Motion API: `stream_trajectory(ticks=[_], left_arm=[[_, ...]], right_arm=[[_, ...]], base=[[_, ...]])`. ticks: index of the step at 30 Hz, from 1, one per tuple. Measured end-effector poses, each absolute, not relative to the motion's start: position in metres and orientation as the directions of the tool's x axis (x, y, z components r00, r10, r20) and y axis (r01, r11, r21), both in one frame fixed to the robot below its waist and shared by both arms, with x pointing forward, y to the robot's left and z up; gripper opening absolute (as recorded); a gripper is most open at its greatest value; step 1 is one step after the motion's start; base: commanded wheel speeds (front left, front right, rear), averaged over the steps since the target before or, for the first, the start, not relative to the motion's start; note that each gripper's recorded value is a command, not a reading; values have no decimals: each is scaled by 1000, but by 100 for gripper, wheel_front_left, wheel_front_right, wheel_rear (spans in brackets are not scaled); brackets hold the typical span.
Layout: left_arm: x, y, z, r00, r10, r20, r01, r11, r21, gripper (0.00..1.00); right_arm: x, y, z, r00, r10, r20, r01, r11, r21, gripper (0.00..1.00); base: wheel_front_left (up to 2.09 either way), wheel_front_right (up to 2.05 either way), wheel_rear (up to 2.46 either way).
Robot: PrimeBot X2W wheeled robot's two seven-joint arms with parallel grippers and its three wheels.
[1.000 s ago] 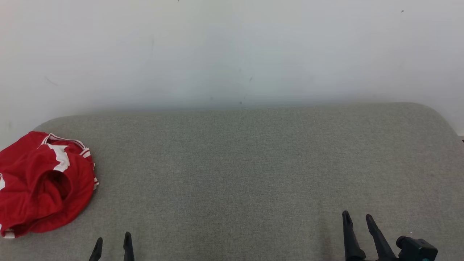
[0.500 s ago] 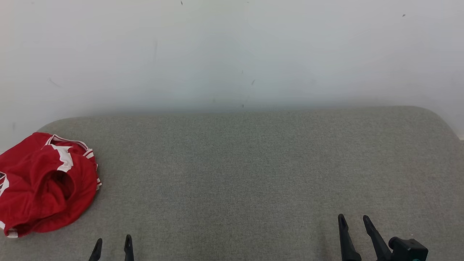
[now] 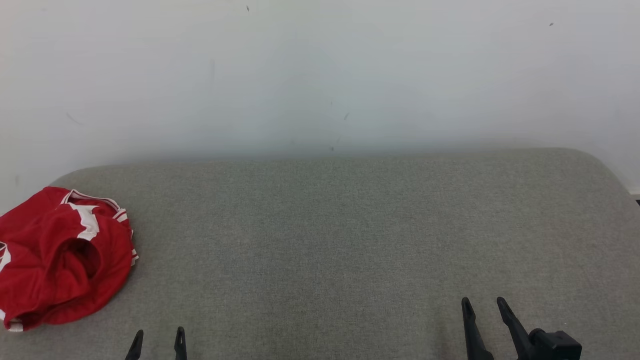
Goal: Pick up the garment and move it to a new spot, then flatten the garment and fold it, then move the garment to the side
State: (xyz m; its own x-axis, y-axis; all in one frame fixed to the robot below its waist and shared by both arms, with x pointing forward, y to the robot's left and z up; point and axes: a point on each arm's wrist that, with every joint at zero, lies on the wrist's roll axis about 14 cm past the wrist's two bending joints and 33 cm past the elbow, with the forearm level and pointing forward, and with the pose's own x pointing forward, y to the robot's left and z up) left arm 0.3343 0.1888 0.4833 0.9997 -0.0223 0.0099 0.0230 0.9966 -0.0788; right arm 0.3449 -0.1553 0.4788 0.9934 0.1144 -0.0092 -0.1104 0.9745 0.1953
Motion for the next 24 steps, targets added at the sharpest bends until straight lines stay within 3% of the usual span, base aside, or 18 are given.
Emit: stream_trajectory(ticks=[24], left_arm=[[329,193,482,1000,-2,15,4,997,-81,100]], right_arm=[[347,-151,479,991,136,-7,-134,981,137,100]], base=[[0,0,0]])
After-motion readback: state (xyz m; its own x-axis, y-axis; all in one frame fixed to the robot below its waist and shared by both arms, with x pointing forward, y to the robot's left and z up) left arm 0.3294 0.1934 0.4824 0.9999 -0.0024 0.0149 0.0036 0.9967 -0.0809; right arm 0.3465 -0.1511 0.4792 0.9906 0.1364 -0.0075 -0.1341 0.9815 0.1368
